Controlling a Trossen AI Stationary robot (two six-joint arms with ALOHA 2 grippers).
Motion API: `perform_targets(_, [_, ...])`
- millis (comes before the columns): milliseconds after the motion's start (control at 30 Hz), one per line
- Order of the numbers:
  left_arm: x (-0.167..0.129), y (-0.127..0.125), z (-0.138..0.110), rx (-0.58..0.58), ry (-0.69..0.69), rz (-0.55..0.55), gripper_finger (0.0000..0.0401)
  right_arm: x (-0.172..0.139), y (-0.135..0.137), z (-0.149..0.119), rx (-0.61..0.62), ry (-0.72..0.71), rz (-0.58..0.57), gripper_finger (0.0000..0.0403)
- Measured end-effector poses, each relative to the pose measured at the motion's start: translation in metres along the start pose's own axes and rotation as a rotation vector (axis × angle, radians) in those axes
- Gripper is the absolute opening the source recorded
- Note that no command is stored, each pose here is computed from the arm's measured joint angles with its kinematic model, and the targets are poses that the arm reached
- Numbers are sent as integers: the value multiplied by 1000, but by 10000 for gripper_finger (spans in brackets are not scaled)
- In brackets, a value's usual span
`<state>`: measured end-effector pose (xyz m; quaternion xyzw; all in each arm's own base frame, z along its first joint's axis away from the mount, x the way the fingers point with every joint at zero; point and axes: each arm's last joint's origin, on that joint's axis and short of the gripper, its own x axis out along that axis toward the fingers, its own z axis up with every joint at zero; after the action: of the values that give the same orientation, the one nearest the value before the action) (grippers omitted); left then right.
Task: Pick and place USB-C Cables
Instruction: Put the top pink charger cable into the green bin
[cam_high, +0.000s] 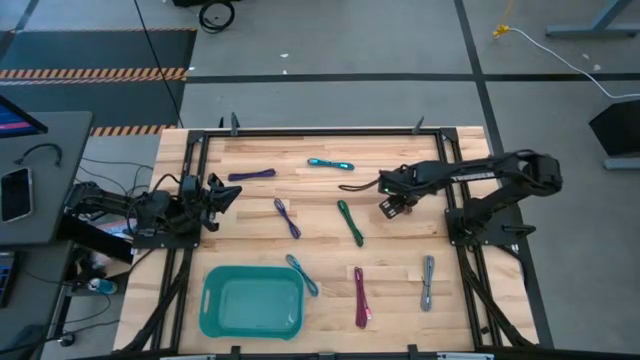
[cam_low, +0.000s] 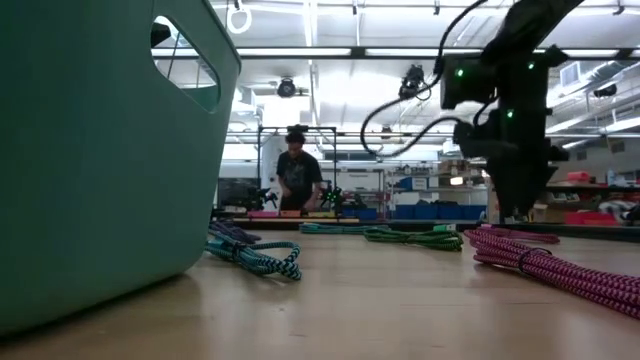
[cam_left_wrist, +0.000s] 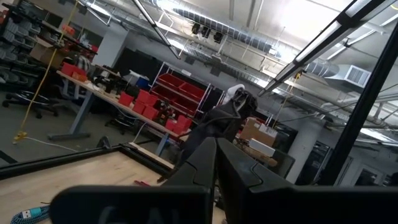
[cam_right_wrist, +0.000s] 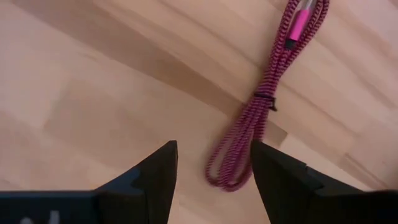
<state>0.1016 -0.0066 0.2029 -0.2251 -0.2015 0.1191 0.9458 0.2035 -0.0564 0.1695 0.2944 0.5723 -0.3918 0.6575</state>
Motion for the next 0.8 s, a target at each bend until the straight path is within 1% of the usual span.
perform_targets(100, [0,0,0,-1,1,-1,21,8,-4,4,-3,36,-40,209])
perform_targets(200, [0,0,0,-1,1,-1,21,14,-7,8,2,55,-56,209])
perform_targets(533, [0,0,-1,4,9,1,21,40,-8,22,-9,133,-40,209])
perform_targets(633, [0,0,-1,4,9,1,21,43,-8,23,-17,156,-28,204])
perform_targets(700, [0,0,-1,4,9,2,21,43,-9,24,-12,156,-15,187])
perform_targets(733, [0,0,-1,4,9,2,21,41,-9,24,-7,152,0,170])
perform_targets(800, [0,0,-1,4,9,2,21,38,-10,25,3,140,20,120])
